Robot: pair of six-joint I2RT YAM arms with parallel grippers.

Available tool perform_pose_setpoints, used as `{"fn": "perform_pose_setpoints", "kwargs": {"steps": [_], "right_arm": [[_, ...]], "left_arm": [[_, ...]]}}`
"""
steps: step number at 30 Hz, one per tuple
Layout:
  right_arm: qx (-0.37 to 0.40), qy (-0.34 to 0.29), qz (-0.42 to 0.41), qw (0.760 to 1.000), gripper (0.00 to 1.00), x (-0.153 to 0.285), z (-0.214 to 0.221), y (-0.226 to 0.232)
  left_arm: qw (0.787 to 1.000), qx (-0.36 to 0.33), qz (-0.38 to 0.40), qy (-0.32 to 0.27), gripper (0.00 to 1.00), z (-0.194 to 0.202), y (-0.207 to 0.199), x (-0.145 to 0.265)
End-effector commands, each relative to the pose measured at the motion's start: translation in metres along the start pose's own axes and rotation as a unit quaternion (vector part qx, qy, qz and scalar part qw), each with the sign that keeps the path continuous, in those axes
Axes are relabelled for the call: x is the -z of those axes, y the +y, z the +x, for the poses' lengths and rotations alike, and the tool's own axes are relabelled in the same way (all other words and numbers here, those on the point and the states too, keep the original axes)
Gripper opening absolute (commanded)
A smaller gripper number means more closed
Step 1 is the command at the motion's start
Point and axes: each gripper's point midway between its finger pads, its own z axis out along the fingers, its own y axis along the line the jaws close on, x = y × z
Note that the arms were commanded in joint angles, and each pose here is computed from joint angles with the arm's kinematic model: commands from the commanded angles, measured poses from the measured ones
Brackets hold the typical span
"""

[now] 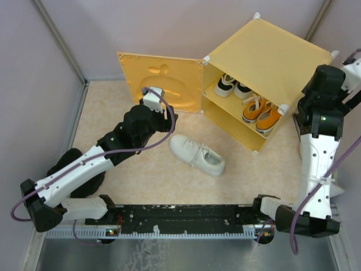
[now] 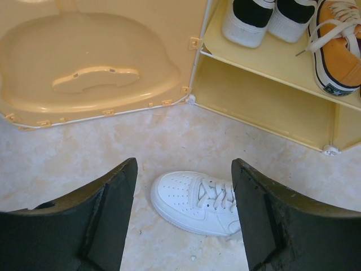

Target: Place and organize the shoes in the shoe cabinet

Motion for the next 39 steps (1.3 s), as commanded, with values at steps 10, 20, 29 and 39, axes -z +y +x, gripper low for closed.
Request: {"fn": "perform_pose_setpoints", "kwargs": {"steps": [10,20,29,39], "right_arm": [[-0.092,0.120,0.040,0.988,0.90,-0.013,0.131,-0.061],[-0.118,0.199,0.107,0.967,0.90,-0.039,0.214,-0.098],[-0.120,0.244,0.154,0.950,0.90,-0.060,0.259,-0.113],[-0.084,0.214,0.195,0.953,0.89,-0.078,0.235,-0.130]], "left_arm": [[0.999,0.020,0.042,-0.002,0.74,-0.005,-0.015,0.006],[0.998,0.028,0.053,-0.013,0.74,-0.010,-0.017,0.013],[0.996,0.041,0.070,-0.021,0.74,-0.014,-0.022,0.017],[0.996,0.048,0.063,-0.037,0.74,-0.019,-0.017,0.022]]}}
